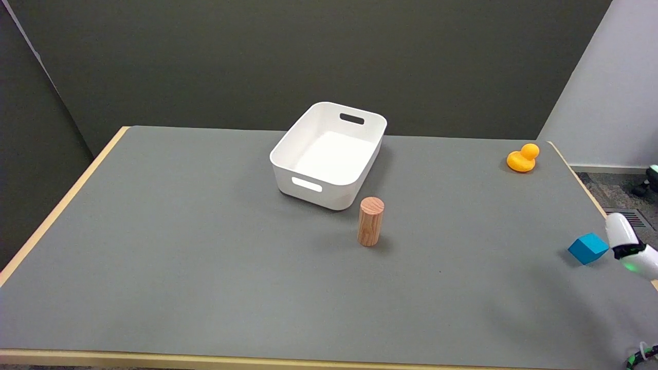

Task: Pick up the cube.

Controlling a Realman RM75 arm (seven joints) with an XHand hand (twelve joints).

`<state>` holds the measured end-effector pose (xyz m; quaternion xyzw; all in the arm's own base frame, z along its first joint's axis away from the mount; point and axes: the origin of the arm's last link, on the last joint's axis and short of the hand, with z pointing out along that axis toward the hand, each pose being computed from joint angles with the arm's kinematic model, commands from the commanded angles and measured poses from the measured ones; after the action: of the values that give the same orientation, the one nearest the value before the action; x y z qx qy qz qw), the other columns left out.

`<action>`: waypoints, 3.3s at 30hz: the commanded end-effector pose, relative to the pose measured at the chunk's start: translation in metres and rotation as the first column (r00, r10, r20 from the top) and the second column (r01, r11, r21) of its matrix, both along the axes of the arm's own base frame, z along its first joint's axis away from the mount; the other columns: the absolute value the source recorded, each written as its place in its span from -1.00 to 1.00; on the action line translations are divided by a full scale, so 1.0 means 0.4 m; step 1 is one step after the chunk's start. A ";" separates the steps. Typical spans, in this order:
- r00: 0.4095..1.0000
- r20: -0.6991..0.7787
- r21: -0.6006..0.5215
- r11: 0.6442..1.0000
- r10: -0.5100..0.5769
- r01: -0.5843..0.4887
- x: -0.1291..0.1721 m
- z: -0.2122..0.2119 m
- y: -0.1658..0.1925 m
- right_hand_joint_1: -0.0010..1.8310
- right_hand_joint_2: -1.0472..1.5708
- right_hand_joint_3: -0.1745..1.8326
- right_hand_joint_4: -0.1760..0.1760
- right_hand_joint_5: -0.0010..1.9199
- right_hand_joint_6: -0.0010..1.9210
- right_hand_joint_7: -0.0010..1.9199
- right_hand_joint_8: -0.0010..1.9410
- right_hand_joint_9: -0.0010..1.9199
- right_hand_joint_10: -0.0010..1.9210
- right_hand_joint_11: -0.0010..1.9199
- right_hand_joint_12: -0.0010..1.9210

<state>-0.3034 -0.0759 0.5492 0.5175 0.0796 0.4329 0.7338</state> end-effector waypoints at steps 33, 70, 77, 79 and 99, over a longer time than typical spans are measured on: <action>0.883 -0.005 -0.008 0.883 -0.469 0.469 -0.138 0.005 0.100 -0.56 0.27 0.01 0.08 -0.73 -0.51 -0.63 -0.60 -0.76 -0.12 -0.90 0.35; 0.862 0.104 -0.114 0.855 -0.497 0.507 -0.164 0.067 0.057 -0.59 0.26 0.03 0.26 -0.76 -0.54 -0.69 -0.66 -0.79 -0.25 -0.93 0.28; 0.864 0.108 -0.112 0.858 -0.491 0.502 -0.162 0.074 0.034 -0.58 0.26 0.03 0.25 -0.76 -0.54 -0.69 -0.66 -0.79 -0.25 -0.92 0.28; 0.865 0.113 -0.110 0.859 -0.488 0.499 -0.163 0.075 0.026 -0.57 0.26 0.05 0.25 -0.76 -0.54 -0.69 -0.65 -0.79 -0.25 -0.92 0.27; 0.872 0.135 -0.111 0.868 -0.470 0.485 -0.164 0.078 0.009 -0.19 0.35 0.16 0.18 -0.70 -0.36 -0.52 -0.45 -0.64 -0.14 -0.84 0.32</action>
<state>-0.3684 -0.0666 0.5803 0.4470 -0.0570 0.2494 0.8572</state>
